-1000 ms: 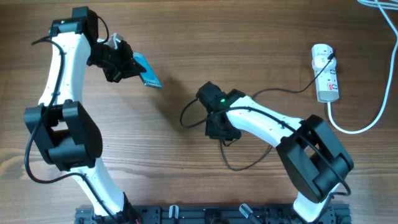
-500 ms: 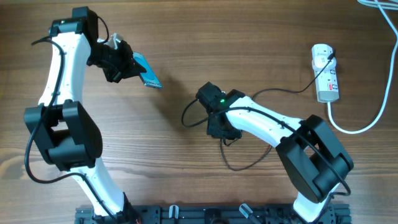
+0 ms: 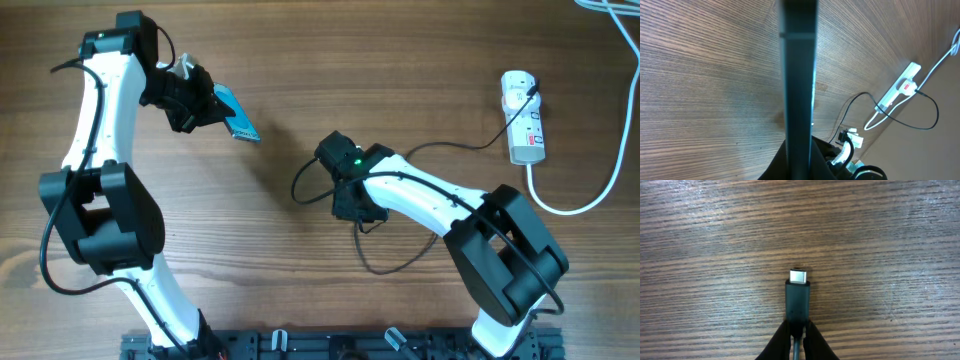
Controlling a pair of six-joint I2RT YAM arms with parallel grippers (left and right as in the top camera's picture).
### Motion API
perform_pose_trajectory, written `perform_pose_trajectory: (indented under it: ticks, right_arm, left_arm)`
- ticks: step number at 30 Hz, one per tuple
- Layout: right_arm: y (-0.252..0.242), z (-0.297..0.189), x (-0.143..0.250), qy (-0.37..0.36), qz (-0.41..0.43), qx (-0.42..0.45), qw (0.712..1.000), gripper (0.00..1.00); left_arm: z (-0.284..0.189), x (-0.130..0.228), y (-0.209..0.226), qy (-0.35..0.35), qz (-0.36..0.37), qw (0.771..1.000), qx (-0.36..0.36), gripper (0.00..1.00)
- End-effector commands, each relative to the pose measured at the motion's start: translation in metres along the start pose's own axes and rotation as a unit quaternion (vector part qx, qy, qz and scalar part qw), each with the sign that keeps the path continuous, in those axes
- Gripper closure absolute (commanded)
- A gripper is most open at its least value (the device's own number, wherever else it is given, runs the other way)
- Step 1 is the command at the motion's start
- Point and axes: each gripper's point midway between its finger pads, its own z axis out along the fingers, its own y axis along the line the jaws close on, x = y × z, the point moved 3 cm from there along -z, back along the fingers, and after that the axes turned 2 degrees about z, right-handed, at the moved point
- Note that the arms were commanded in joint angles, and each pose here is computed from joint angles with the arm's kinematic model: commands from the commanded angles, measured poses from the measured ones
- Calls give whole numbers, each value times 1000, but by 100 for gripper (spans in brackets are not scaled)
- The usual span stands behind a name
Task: Plug charger to phone and switch on socket
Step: 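Bring the phone's bottom port down onto the plug held by right gripper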
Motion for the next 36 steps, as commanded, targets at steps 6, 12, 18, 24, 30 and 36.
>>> perform_pose_trajectory:
  ticks: [6,12,18,24,30,36]
  right_arm:
    - [11,2,-3,1,-40,-22,999,96]
    - [35,-83,9,-16,-103,-161,981,96]
    - [34,-200,34,-104,-169,-316,928,96]
    - [29,-223,34,-131,-154,-342,918,96]
    - [22,-219,18,-166,-115,-308,930,96]
    - [18,-197,4,-172,-98,-256,946,95]
  left_arm:
    - [-14,15,-36,8,97,992,85,96]
    - [-1,32,-82,30,172,971,163,96]
    - [11,74,-132,68,323,906,266,96]
    - [14,110,-166,113,358,861,344,96]
    - [12,126,-175,113,394,842,351,96]
    - [6,127,-170,70,412,869,266,96]
